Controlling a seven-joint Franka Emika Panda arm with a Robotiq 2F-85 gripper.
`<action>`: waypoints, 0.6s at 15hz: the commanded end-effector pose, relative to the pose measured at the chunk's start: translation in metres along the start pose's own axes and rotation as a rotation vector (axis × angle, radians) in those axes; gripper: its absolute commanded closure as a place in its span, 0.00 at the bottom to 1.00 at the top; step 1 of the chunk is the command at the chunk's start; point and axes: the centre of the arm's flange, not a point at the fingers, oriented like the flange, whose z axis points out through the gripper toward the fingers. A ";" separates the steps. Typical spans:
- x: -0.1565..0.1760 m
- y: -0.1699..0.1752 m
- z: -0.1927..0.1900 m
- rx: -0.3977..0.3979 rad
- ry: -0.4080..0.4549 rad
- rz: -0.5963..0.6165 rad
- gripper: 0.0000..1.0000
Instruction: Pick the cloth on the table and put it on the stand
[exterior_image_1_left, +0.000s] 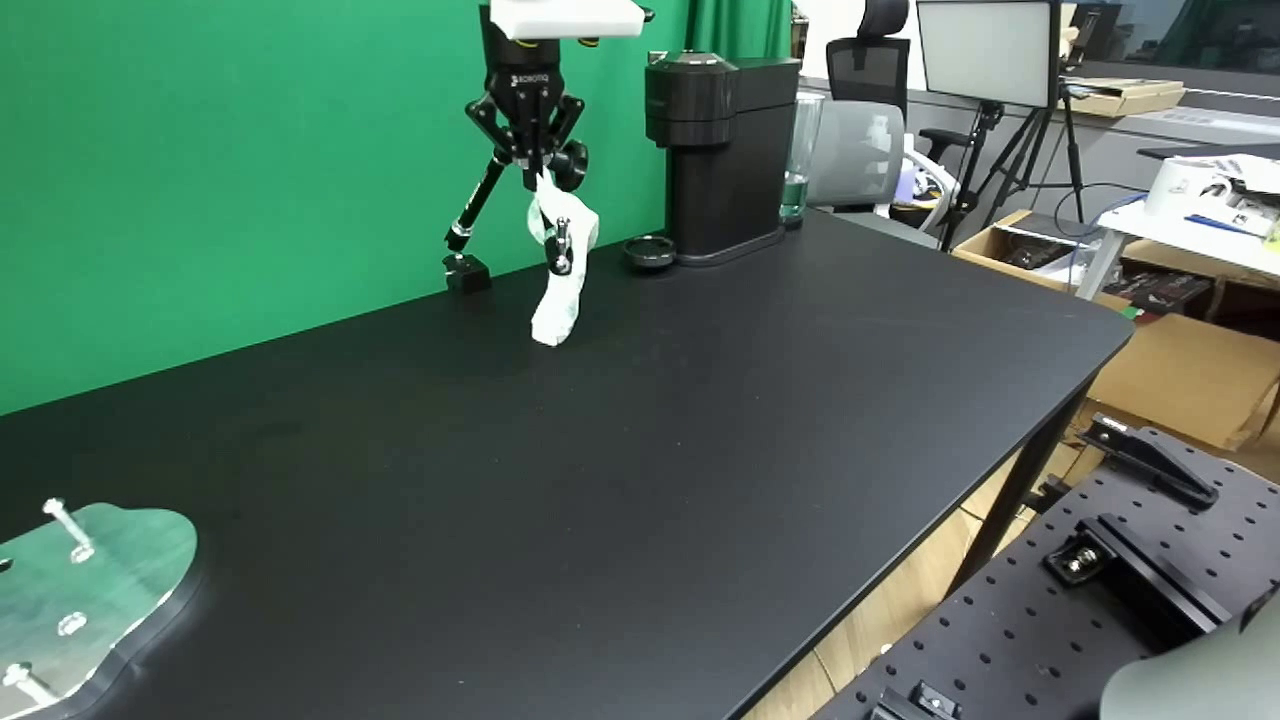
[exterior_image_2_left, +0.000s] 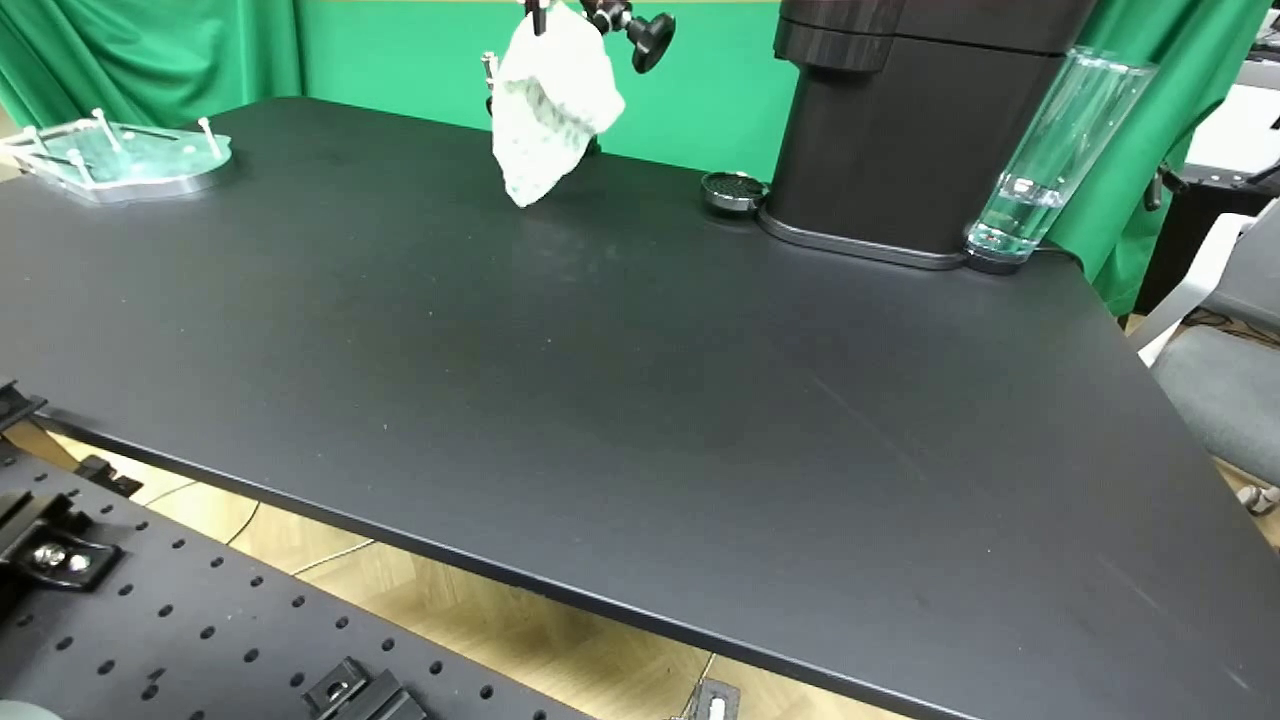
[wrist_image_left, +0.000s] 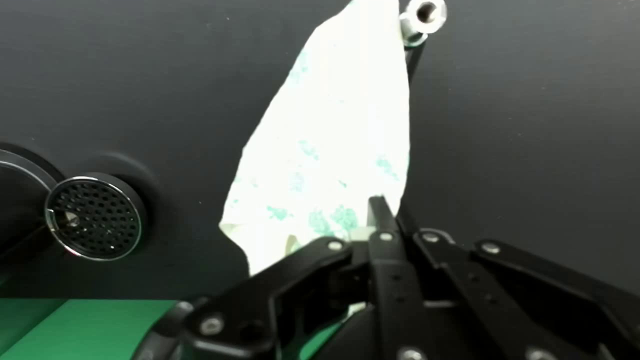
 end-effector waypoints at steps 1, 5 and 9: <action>0.033 -0.028 -0.010 0.009 -0.009 0.002 0.99; 0.040 -0.055 -0.008 0.022 -0.015 -0.033 0.99; 0.042 -0.066 0.000 0.019 -0.030 -0.053 0.99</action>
